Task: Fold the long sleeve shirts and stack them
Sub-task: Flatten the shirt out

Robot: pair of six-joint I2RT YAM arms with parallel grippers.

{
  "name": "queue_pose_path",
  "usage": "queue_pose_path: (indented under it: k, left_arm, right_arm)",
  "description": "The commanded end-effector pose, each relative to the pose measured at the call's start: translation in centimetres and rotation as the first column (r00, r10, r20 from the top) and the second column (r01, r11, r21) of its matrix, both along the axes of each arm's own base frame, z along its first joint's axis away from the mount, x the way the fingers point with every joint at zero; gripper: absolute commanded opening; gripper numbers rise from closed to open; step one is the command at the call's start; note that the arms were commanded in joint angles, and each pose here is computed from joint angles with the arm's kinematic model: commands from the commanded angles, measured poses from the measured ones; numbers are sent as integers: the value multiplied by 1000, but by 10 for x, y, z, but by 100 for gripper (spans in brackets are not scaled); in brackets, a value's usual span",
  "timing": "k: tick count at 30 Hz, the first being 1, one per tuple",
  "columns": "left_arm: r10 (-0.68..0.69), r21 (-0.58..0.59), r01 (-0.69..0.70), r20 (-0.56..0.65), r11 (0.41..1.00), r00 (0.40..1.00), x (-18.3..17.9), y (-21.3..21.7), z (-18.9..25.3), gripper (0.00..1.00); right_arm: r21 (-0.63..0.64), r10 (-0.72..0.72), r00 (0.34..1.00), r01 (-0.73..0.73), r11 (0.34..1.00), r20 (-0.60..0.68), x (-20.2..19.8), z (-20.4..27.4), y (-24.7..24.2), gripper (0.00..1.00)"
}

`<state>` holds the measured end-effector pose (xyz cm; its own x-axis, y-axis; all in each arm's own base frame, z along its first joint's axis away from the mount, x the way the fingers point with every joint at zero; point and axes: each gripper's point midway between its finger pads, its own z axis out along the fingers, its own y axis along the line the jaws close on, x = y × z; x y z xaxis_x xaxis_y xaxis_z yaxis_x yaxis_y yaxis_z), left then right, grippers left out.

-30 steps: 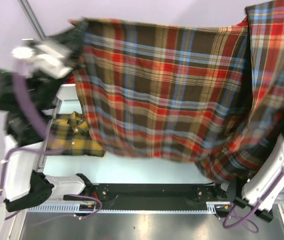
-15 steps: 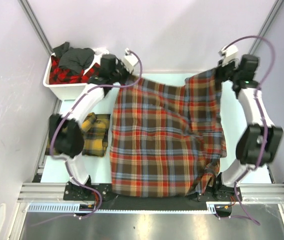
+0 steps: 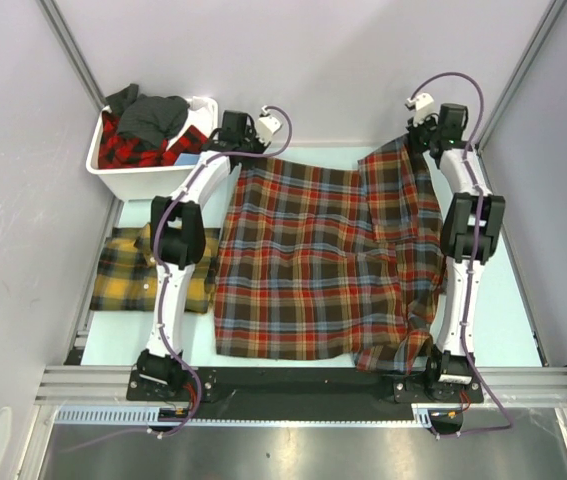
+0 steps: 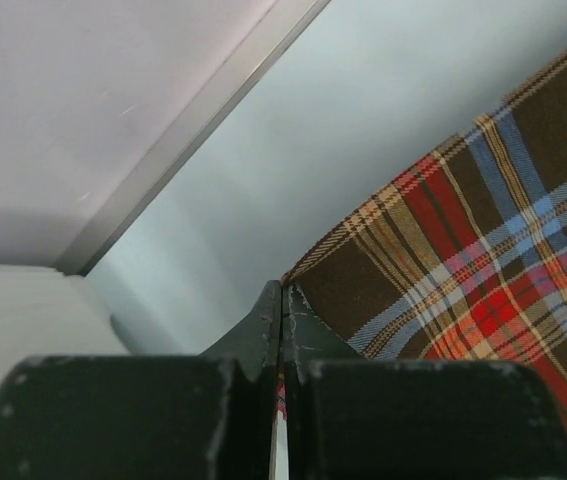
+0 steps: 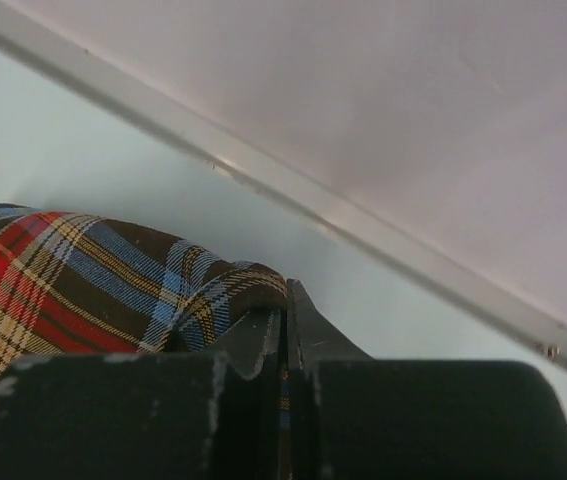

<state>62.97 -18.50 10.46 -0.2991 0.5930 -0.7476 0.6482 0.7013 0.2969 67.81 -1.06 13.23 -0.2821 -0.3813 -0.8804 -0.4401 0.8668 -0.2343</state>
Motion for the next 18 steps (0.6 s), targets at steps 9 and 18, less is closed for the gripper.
queue_pose_path:
  k: [9,18]
  left_arm:
    - [57,40,-61,78,997,995,4,27,42,49]
    - [-165,-145,151,-90,978,982,-94,0,87,81]
  right_arm:
    - [-105,-16,993,4,994,-116,-69,87,-55,100]
    - [248,-72,837,241,938,-542,-229,59,-116,80]
